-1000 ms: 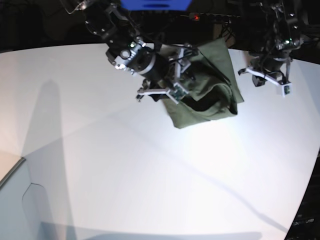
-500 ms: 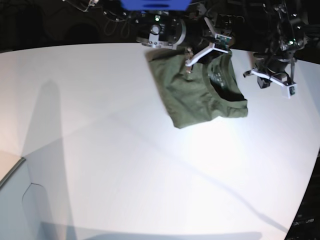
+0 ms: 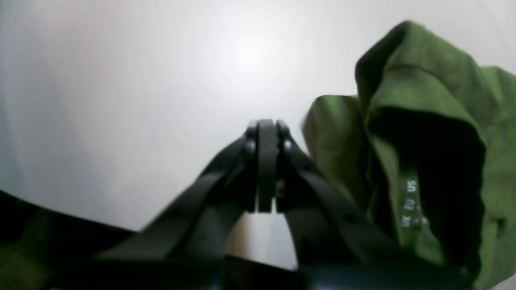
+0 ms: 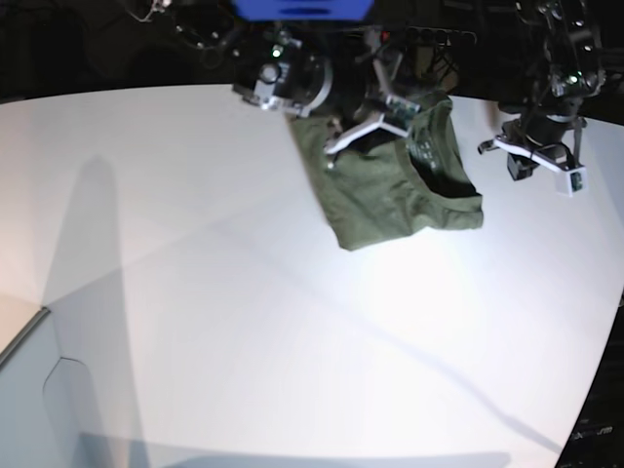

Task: Layout the t-shirt on the table in an organized manner, then fold the t-shirt properly
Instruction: 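Grasp the folded bundle edges with both grippers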

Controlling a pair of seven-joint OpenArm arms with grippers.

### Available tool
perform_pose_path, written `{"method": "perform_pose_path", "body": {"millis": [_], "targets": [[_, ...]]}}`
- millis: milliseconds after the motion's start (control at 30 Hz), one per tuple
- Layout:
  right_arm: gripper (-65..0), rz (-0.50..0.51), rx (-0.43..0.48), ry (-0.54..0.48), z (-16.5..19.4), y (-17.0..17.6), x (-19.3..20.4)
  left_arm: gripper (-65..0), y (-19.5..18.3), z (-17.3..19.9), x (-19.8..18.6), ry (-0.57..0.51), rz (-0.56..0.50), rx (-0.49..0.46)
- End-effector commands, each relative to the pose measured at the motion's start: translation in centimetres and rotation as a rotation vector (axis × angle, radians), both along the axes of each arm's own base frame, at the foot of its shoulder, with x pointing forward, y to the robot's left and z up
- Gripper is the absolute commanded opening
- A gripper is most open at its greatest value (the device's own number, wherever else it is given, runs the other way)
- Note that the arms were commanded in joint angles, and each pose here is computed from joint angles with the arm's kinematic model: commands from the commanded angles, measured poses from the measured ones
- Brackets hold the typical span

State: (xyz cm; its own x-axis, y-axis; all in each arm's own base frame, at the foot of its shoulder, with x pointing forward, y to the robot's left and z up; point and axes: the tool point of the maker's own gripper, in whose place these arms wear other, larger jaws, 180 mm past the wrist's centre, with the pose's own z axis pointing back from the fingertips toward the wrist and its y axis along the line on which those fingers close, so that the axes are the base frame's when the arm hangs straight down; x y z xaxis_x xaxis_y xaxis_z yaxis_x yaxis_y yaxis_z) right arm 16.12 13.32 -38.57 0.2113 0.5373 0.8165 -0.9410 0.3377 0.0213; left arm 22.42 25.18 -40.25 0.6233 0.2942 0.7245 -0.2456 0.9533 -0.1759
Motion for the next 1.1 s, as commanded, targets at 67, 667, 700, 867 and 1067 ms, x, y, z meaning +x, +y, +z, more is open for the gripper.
{"method": "perform_pose_path", "body": {"millis": [67, 667, 700, 867, 1067], "targets": [[-29.8, -0.082, 0.050, -0.037, 1.6, -0.9, 3.0, -65.0, 2.6, 1.2, -0.7, -0.032, 0.061, 0.035], [-29.9, -0.420, 0.076, -0.040, 2.0, -6.6, 12.2, -65.0, -4.7, -4.1, 1.2, 0.059, -0.048, -0.114], [-29.9, -0.420, 0.076, -0.038, 2.0, -6.6, 12.2, -65.0, -5.3, -4.5, 1.6, 0.064, -0.059, -0.124], [-29.9, -0.420, 0.057, -0.039, 1.5, -7.3, 12.0, -65.0, -7.6, -6.3, 3.3, 0.095, -0.086, -0.176], [-29.9, -0.463, 0.036, -0.048, 1.3, -9.4, 12.9, -65.0, -9.1, -5.8, 5.5, 0.060, -0.088, -0.213]]}}
